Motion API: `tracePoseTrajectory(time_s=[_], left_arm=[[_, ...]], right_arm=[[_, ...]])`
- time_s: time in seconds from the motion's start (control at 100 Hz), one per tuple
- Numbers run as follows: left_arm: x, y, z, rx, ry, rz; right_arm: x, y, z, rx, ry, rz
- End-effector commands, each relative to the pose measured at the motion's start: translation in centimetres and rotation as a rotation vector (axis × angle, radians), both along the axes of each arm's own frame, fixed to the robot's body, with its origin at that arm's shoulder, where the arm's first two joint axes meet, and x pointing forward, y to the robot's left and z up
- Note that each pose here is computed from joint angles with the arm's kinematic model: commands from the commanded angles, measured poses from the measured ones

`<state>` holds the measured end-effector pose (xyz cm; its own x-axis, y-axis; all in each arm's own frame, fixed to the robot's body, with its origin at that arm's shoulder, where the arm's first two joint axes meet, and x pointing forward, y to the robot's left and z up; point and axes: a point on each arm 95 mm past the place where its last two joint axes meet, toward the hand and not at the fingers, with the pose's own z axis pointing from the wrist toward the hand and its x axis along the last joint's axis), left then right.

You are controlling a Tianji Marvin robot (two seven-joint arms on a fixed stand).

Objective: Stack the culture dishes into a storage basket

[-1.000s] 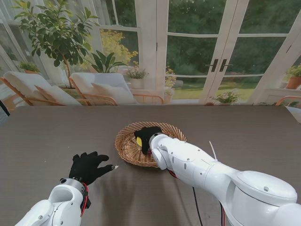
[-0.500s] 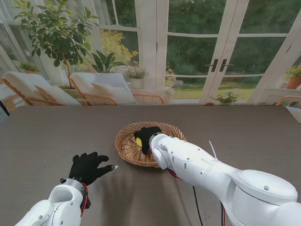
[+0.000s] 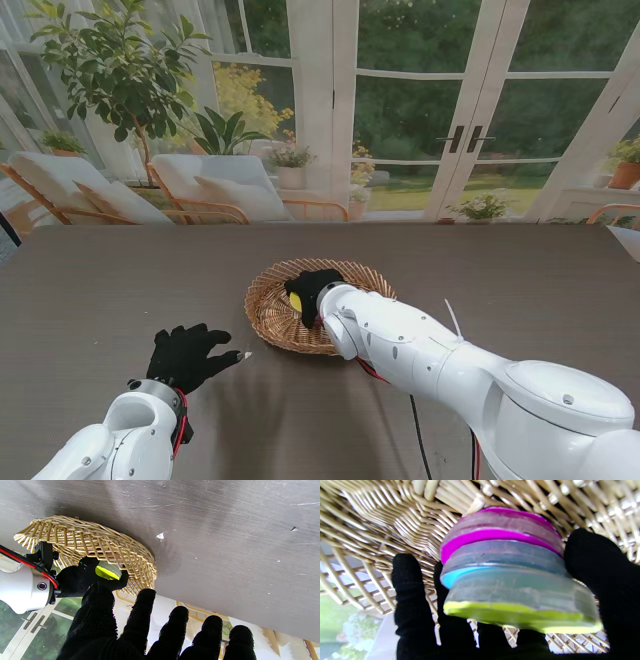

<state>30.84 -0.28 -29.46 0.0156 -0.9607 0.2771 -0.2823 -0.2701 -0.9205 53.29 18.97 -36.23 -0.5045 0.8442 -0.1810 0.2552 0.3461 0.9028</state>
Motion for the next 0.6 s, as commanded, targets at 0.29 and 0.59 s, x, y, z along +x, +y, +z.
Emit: tracePoseTrajectory(time_s=[0.29, 0.59], left_arm=[[-0.09, -0.09, -0.26, -0.006, 0.028, -0.001], [-0.1, -0.07, -0.25, -0.005, 0.028, 0.0]], right_arm=[[-0.51, 0.32, -0.37, 0.001, 0.032, 0.014], [-0.72, 0.35, -0.44, 0.007, 0.033, 0.019]])
